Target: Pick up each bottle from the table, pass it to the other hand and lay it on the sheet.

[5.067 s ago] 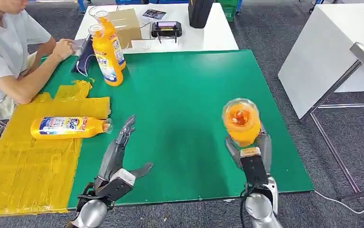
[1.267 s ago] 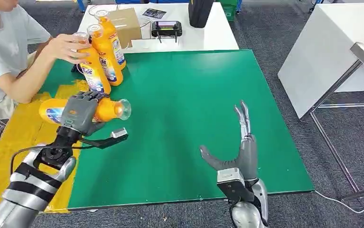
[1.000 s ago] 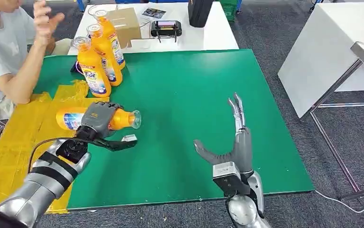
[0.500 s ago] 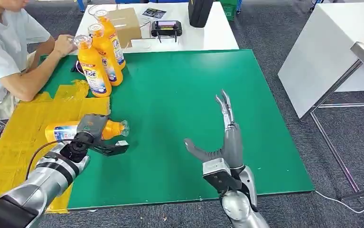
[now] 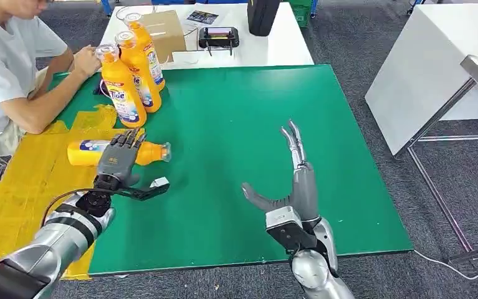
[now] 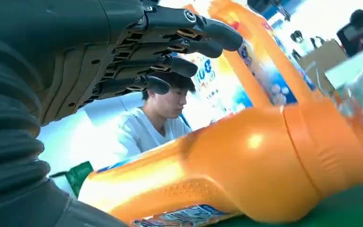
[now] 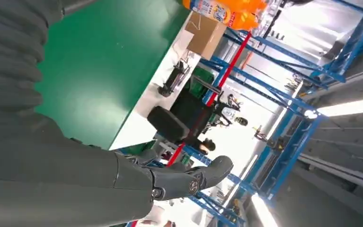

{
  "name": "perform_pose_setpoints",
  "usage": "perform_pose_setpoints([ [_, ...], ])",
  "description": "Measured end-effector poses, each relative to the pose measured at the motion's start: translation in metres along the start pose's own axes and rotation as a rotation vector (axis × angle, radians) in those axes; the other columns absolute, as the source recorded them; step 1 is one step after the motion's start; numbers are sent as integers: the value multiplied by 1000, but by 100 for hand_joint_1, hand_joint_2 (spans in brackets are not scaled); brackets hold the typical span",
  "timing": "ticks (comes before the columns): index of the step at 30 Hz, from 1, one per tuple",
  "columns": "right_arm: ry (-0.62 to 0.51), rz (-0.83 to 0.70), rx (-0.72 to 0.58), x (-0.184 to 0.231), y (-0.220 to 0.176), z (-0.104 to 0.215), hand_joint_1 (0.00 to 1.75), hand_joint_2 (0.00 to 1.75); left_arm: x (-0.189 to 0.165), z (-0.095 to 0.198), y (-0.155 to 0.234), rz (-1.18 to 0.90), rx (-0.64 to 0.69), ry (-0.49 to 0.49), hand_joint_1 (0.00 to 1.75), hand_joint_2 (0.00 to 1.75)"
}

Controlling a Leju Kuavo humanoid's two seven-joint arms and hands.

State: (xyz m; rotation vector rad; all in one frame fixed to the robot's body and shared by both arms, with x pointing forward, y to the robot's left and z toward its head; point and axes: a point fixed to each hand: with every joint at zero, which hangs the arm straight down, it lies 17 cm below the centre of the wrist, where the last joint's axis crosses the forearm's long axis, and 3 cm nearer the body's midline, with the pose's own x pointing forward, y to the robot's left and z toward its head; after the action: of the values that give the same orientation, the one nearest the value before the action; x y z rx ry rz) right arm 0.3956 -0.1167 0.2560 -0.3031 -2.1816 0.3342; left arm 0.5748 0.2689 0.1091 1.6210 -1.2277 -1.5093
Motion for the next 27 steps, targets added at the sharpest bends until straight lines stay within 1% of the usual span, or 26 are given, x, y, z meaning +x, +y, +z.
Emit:
perform_pose_setpoints([
  [2, 9, -5, 1, -2, 0, 2, 0, 175, 4, 2, 10, 52, 57, -1, 0, 175],
  [4, 27, -23, 3, -6, 0, 7, 0, 175, 11, 6, 21, 155, 110, -14, 0, 175],
  [6, 56, -105, 27, -10, 5, 17, 0, 175, 29, 14, 35, 327, 154, -54, 0, 175],
  [7, 77, -171, 41, -11, 7, 24, 0, 175, 39, 20, 53, 456, 205, -78, 0, 175],
  [8, 91, -206, 48, -12, 7, 31, 0, 175, 43, 26, 63, 534, 241, -88, 0, 175],
  [11, 100, -237, 59, -11, 7, 44, 0, 175, 47, 42, 80, 676, 299, -67, 0, 175],
  [12, 100, -246, 58, -10, 5, 48, 0, 175, 47, 47, 85, 772, 307, -68, 0, 175],
  [13, 104, -251, 55, -10, 3, 53, 0, 175, 52, 54, 89, 901, 298, -81, 0, 175],
  [14, 112, -262, 48, -10, -1, 60, 0, 175, 60, 65, 93, 1074, 281, -108, 0, 175],
  [16, 137, -289, 31, -12, -10, 75, 0, 175, 71, 96, 112, 1405, 285, -157, 0, 175],
  [17, 150, -291, 20, -14, -16, 81, 0, 175, 74, 109, 123, 1505, 295, -175, 0, 175],
  [20, 210, -312, -40, -26, -35, 93, 0, 175, 87, 139, 146, 1722, 257, -254, 0, 175],
  [22, 266, -320, -79, -40, -48, 104, 0, 175, 100, 157, 149, 1861, 191, -280, 0, 175],
  [25, 312, -307, -107, -53, -59, 114, 0, 175, 116, 173, 142, 1938, 121, -270, 0, 175],
  [27, 322, -298, -113, -56, -61, 116, 0, 175, 124, 177, 140, 1985, 94, -261, 0, 175],
])
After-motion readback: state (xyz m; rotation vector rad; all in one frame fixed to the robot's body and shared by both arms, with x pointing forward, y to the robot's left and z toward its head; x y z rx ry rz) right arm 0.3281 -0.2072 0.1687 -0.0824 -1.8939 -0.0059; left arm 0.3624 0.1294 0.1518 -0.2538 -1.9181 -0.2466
